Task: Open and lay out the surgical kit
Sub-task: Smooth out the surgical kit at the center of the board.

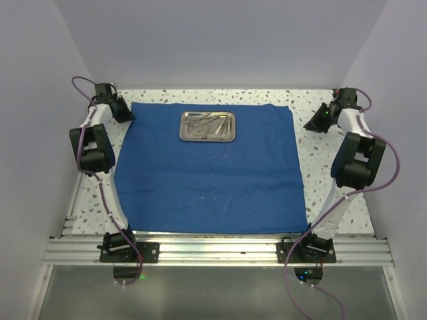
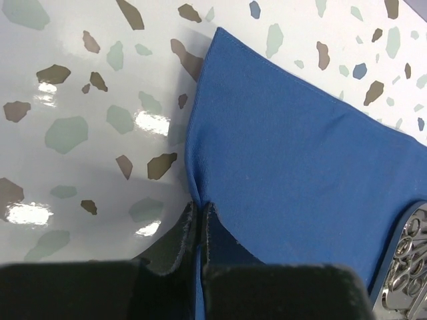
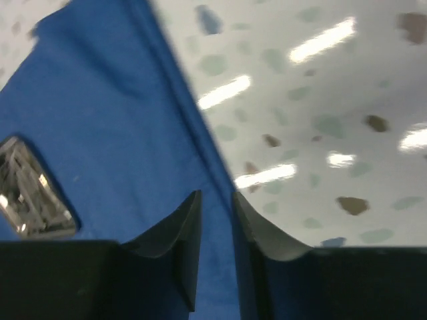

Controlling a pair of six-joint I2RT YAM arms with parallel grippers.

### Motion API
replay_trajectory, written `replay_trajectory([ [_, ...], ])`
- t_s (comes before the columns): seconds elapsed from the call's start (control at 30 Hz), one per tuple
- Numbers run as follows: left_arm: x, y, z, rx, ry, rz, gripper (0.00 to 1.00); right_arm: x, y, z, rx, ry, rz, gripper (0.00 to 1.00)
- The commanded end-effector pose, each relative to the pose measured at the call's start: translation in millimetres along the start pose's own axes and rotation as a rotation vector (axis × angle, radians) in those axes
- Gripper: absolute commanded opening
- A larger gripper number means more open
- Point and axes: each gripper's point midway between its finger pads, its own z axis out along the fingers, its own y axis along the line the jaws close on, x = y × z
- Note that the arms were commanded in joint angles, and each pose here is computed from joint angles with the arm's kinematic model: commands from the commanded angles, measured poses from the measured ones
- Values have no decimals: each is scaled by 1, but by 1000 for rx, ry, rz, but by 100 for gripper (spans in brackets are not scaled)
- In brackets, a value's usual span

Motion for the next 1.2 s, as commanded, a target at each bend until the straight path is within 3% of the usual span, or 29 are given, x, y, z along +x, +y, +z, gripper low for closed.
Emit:
replay_trajectory([
  [0.0,-24,-29,-5,73,-90,77,0,2,110,-23,-330,-83,-148,14],
  [0.07,-19,-36,0,87,-81,78,0,8,130,-11,-350,-78,-155,0],
  [0.13,-21,-46,1,101,-87,84,0,24,147,16,-362,-27,-157,0],
  [0.23,-28,-53,4,110,-94,81,0,11,173,46,-352,-44,-129,0],
  [0.37,-35,-56,5,111,-114,76,0,6,174,89,-238,-32,-133,0],
  [0.43,-32,-53,7,105,-107,70,0,-10,182,93,-214,-85,-148,0],
  [0.8,-43,-36,5,62,-145,62,0,-13,109,135,128,-112,-175,0],
  [1.17,-96,-20,7,38,-271,41,0,-26,119,180,67,-169,-115,0],
])
